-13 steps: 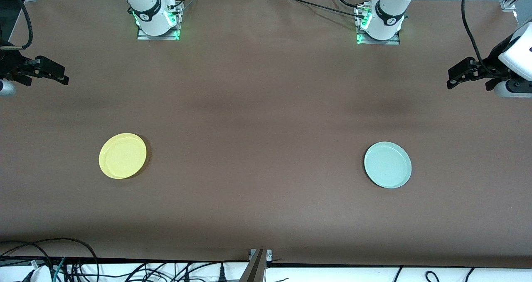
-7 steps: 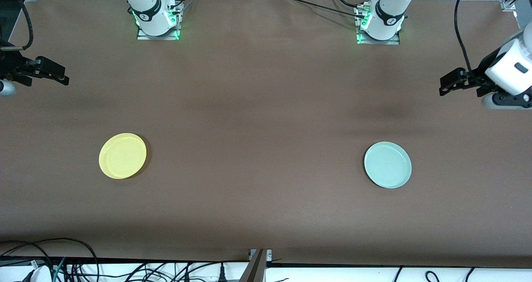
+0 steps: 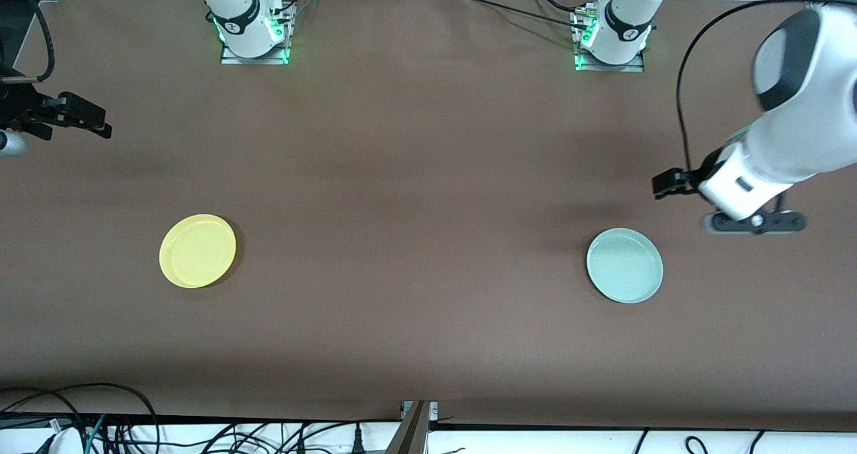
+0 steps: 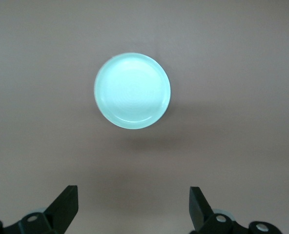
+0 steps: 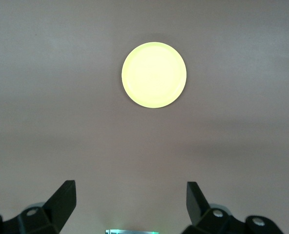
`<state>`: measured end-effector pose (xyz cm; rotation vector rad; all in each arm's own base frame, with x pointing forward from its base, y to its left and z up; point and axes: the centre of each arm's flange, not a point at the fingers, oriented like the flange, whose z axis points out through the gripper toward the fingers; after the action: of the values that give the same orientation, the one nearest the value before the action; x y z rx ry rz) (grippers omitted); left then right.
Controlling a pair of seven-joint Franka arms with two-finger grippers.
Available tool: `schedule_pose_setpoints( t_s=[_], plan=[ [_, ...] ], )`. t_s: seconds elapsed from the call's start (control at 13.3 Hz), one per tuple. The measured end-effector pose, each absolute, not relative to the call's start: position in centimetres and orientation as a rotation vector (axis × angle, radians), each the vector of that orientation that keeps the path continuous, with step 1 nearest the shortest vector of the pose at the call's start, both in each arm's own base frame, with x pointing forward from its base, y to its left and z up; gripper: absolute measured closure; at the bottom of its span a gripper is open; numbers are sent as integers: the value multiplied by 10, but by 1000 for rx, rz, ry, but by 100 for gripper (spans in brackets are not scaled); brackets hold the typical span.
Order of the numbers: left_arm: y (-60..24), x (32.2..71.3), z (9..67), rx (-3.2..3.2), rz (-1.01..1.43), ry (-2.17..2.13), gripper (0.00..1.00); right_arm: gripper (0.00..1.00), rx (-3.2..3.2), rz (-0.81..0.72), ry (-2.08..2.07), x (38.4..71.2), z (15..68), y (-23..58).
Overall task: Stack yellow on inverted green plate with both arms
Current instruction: 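Move the left gripper down to the green plate's rim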
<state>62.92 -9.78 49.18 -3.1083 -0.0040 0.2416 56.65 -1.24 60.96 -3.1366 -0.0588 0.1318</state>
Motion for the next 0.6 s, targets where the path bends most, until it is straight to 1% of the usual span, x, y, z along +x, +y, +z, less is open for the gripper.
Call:
schedule_pose_setpoints(
  t_s=[0.23,0.38,0.6],
  plan=[
    [-108,637,451,-3091,321,8,0,0,-3137,132,-59,567,610,-12],
    [-90,637,426,-3087,347,-19,0,0,-3137,133,-59,567,609,-12],
    [-48,640,379,-3109,288,-34,0,0,-3137,136,-58,567,608,-13]
  ],
)
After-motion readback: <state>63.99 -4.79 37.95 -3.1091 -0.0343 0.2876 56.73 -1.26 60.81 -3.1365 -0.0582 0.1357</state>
